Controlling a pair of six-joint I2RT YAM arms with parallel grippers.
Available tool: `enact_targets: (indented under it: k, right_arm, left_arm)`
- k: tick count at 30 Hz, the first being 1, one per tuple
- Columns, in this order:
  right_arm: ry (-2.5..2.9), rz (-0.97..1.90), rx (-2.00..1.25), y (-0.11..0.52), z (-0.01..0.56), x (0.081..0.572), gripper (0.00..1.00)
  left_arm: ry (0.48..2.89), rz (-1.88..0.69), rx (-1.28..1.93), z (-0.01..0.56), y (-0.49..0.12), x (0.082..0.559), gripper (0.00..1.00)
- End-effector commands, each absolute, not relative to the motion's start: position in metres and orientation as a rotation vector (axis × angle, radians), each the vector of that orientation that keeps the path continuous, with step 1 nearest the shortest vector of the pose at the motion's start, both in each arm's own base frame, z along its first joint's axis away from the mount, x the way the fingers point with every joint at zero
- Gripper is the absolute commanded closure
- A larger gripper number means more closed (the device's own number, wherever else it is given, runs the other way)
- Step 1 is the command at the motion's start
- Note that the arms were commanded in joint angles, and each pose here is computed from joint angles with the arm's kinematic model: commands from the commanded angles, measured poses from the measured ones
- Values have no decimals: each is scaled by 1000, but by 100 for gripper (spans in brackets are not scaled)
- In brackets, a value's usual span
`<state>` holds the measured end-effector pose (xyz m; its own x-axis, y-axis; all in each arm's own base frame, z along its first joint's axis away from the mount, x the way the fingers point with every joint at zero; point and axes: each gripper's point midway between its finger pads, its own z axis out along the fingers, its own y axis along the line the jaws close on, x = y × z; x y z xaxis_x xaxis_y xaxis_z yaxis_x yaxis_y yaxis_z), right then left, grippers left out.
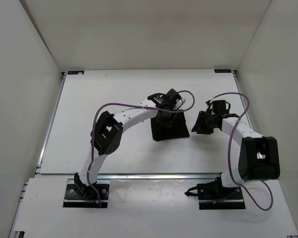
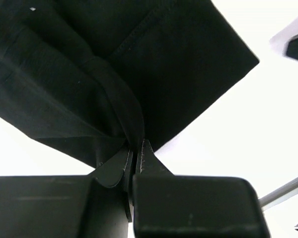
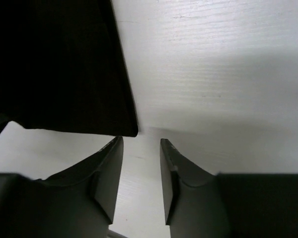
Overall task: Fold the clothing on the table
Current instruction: Fold the skirt
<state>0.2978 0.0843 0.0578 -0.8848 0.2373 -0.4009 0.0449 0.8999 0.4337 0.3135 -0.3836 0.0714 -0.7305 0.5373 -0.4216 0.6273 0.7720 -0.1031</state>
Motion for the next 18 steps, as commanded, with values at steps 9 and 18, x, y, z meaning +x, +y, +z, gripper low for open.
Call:
enact_targets:
  k: [9,18]
  right_arm:
    - [2546,584,217,85,51,319,72]
    - [2609,611,206,96,29,321,74]
  left_arm:
    - [2517,-609,857,107,-438,324,100]
    - [2523,-816,841,105,-458,318,83]
